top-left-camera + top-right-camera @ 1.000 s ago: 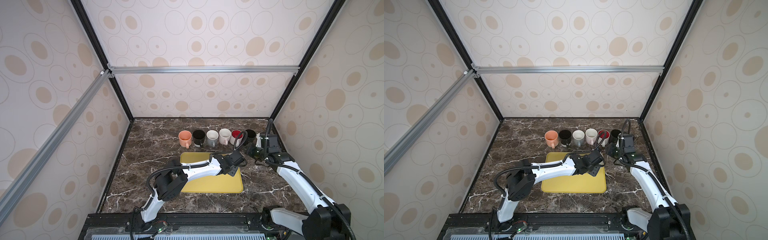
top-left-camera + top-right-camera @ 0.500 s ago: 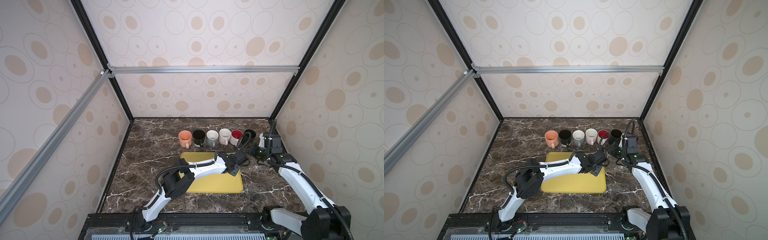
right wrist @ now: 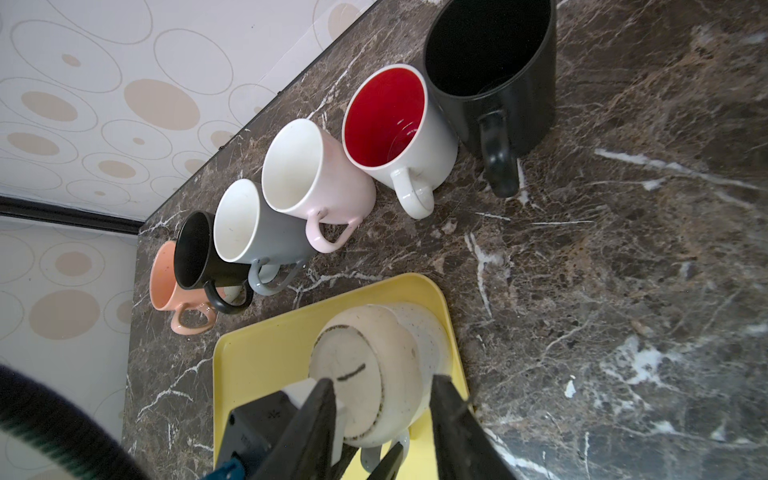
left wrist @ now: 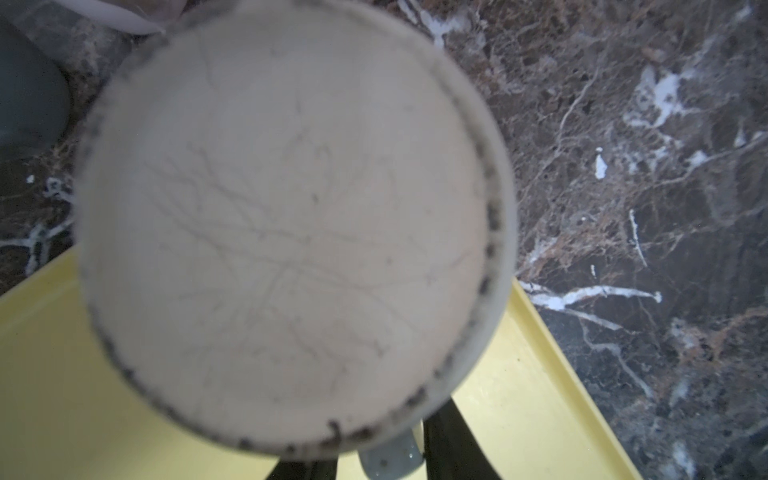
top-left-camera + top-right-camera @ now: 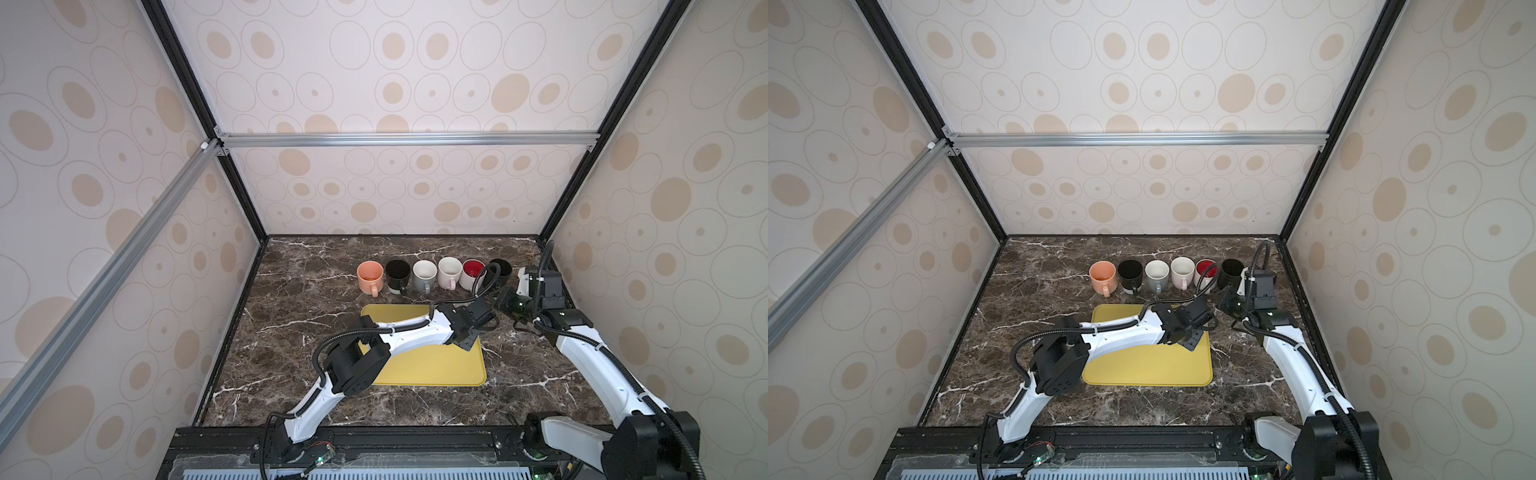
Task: Turn the mug right side up
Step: 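Lower the left gripper and close it on the cream mug's handle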
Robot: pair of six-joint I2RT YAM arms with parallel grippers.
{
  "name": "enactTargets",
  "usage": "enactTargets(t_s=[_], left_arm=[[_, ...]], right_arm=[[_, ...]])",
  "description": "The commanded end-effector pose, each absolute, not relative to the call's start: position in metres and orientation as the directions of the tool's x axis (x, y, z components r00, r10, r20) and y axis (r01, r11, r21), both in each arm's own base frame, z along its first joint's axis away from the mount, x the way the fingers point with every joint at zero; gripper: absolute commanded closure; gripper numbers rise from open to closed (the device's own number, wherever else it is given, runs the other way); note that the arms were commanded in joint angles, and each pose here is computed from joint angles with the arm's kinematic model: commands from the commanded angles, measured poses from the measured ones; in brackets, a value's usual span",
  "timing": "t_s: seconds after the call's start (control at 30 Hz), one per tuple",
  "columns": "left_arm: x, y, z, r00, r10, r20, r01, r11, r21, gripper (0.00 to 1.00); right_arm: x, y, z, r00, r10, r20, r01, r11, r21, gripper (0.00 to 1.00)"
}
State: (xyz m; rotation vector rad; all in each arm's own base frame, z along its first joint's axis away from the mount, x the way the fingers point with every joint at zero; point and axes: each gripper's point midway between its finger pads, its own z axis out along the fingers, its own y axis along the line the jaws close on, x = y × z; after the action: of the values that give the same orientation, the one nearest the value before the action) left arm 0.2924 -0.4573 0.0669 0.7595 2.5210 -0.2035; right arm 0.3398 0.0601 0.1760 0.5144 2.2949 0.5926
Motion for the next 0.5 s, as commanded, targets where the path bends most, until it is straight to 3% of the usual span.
enactTargets(t_s=[0.0,0.33,0.47], left_arm=[[0.3021,-0.4570,0.0691,-0.730,0.464,-0.501,0.536,0.844,0.000,0.70],[0.3045,-0.4508,0.0655,-0.734,0.468,-0.492,0.527,0.849,0.021,0.85],[0.3048,-0.4481,0.0666,-0.732,0.472,-0.491,0.528,0.849,0.029,1.00]], right_arm=[[0.3386,0.0616,0.1743,-0.675,0.522,-0.521,0.189,0.805,0.562,0.60],[0.3369,0.0624,0.1749,-0.673,0.525,-0.520,0.185,0.801,0.570,0.60],[0.3369,0.0654,0.1731,-0.684,0.524,-0.508,0.179,0.795,0.579,0.60]])
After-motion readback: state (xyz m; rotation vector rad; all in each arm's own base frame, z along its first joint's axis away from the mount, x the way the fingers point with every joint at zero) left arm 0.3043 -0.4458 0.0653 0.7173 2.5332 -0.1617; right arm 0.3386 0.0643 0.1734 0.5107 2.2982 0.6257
